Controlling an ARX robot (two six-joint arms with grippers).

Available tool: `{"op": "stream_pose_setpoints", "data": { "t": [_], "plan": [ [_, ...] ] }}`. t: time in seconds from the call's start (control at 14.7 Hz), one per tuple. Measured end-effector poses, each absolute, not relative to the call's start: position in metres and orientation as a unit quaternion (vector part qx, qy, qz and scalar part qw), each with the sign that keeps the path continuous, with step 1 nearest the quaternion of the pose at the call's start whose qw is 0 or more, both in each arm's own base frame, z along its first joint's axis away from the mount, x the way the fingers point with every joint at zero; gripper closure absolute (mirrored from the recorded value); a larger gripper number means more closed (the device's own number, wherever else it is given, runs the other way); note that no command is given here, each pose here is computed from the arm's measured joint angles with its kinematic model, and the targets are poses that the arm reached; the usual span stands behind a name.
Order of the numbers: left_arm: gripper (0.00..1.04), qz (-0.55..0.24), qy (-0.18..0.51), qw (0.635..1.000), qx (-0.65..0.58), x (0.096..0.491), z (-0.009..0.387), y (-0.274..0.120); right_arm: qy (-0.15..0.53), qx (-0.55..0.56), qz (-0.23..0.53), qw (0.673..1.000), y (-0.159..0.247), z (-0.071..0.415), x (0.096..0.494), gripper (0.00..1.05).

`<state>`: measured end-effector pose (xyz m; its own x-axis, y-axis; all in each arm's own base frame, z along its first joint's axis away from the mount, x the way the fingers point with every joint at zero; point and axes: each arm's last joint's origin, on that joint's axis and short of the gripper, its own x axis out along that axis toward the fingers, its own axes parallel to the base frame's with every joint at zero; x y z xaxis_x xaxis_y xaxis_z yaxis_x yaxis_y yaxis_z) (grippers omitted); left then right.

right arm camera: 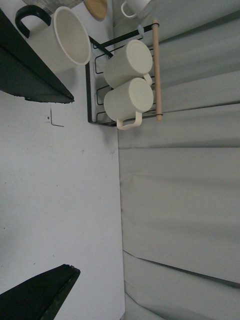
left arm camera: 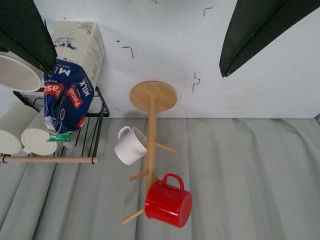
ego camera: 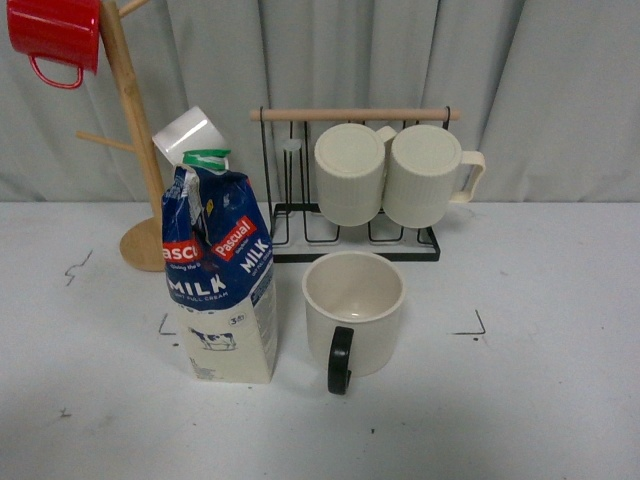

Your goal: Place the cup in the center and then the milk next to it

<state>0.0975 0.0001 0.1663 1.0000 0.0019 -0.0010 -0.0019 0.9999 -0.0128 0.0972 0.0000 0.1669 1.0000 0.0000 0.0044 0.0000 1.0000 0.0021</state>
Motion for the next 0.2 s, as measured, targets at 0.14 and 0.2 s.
{"op": "stream_pose_setpoints", "data": {
  "t": [0.14, 0.2],
  "plan": [
    [0.07, 0.001, 0.000, 1.000, -0.006, 0.0975, 0.1664, 0.0001, -0.002, 0.001, 0.000, 1.000, 0.0000, 0.1669, 0.0972, 0.07],
    [0.07, 0.001, 0.000, 1.000, -0.006, 0.0975, 0.1664, 0.0001, -0.002, 0.001, 0.000, 1.000, 0.0000, 0.1669, 0.0972, 0.07]
  ]
}}
